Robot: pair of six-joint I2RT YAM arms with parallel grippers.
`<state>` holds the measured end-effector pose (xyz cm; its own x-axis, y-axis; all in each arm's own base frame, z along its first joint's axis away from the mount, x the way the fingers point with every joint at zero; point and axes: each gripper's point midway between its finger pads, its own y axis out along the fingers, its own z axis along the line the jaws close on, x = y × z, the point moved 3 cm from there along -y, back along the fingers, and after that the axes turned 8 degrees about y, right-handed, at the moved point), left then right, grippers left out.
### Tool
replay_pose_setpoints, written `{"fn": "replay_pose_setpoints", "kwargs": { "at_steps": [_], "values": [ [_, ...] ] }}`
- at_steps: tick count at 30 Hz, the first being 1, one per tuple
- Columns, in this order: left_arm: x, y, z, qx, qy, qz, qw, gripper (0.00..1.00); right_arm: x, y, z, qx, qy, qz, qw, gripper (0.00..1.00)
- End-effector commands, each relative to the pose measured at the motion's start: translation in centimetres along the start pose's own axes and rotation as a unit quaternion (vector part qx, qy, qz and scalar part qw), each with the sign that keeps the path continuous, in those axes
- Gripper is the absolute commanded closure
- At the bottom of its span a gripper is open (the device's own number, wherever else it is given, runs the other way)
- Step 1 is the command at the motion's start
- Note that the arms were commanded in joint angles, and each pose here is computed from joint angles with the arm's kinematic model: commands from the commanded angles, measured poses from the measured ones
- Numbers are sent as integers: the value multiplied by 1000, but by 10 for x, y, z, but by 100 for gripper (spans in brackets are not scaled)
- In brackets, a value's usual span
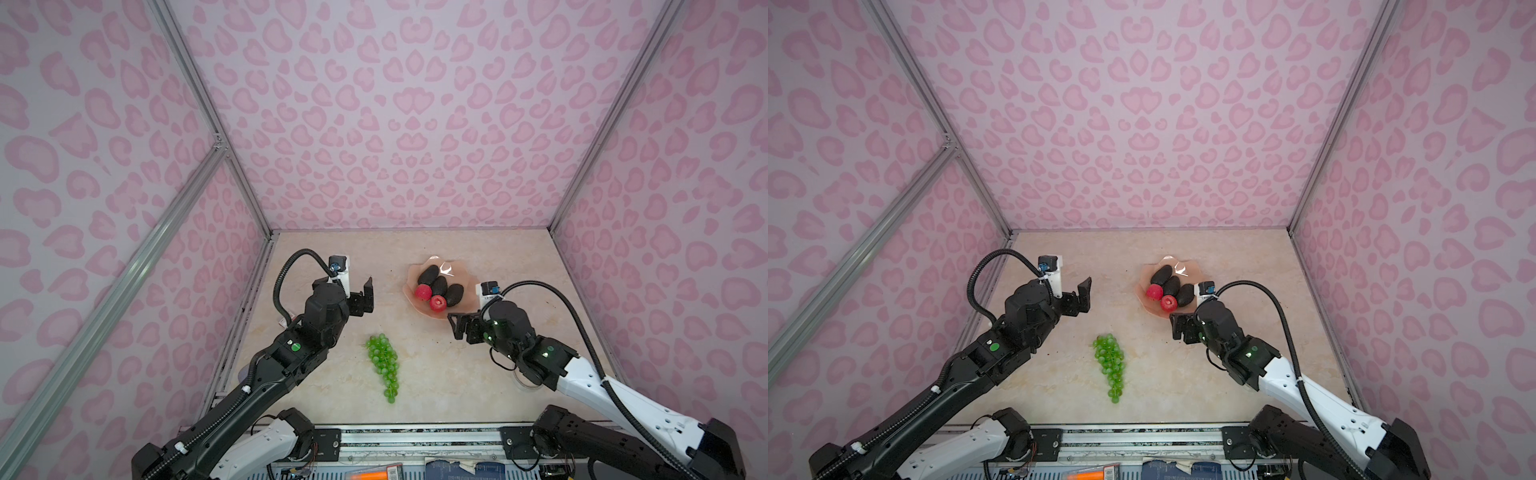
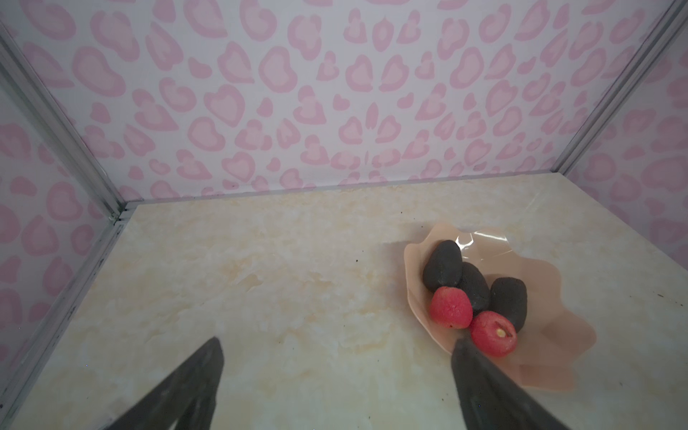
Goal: Place and organize the fake fruits in the fruit bowl
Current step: 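Grasp the green grapes with the right gripper while the left arm withdraws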
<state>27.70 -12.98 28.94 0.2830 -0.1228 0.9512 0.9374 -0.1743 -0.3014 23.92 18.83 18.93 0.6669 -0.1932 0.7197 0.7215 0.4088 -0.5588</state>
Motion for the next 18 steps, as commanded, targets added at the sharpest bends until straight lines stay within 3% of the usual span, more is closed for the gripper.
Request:
{"fn": "replay_pose_setpoints", "kwargs": {
  "at_steps": [1,9,18],
  "values": [
    [-23,-3,13,28,-24,22,999,4,-12,15,31,25,3,4,1000,5],
    [-66,-19,36,54,-67,37,996,4,-78,68,112,79,-62,117,988,7],
    [-83,-39,49,66,-96,33,993,4,-130,118,143,80,-99,186,974,9]
  ]
}}
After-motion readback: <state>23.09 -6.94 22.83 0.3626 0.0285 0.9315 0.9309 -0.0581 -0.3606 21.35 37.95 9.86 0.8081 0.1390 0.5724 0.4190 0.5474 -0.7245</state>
